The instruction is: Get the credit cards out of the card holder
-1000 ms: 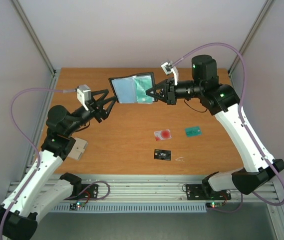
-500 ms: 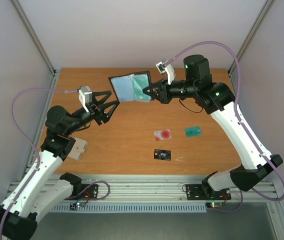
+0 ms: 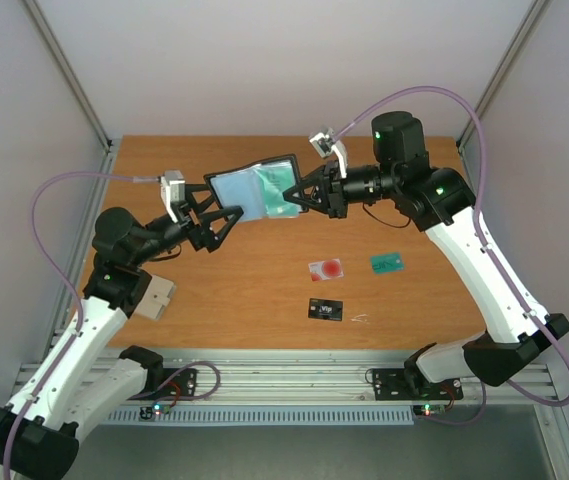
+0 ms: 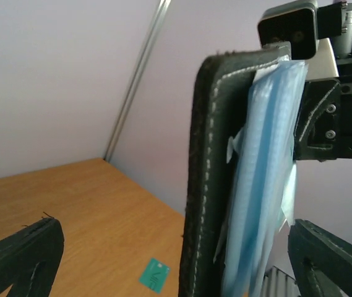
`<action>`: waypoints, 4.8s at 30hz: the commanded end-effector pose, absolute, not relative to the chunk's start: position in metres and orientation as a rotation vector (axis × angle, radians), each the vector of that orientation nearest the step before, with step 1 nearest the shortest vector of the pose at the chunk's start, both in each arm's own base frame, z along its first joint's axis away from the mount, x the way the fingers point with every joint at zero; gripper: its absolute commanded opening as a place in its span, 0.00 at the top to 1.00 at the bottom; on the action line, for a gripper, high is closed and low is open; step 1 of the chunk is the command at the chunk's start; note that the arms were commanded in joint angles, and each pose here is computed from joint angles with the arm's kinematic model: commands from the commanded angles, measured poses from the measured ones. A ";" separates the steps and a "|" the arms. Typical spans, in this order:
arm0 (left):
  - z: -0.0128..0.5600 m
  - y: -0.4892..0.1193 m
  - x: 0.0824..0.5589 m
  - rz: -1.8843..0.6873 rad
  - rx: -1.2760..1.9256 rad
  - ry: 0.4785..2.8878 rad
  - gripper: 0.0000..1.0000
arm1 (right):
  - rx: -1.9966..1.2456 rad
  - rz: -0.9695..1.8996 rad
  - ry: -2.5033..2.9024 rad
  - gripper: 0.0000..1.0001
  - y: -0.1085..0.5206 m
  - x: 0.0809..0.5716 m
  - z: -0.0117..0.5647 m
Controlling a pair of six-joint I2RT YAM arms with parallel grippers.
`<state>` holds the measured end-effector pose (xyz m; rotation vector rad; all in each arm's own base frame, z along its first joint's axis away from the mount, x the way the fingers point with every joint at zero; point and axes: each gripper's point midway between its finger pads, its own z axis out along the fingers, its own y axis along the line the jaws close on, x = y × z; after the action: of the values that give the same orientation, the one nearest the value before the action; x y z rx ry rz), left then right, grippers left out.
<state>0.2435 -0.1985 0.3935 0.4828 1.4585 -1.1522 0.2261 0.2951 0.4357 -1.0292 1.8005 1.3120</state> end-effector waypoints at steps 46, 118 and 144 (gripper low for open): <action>0.433 -0.204 0.214 -0.919 0.747 1.149 1.00 | -1.034 1.407 1.597 0.09 0.302 0.222 0.478; 0.420 -0.206 0.225 -0.939 0.702 1.221 1.00 | -1.162 1.391 1.645 0.25 0.318 0.211 0.466; 0.417 -0.205 0.230 -0.965 0.648 1.259 1.00 | -0.954 0.998 1.828 0.31 0.329 0.262 0.438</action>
<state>0.2350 -0.2058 0.4006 0.6449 1.3309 -0.9724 0.2755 0.3241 0.4301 -0.8751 1.8783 0.9871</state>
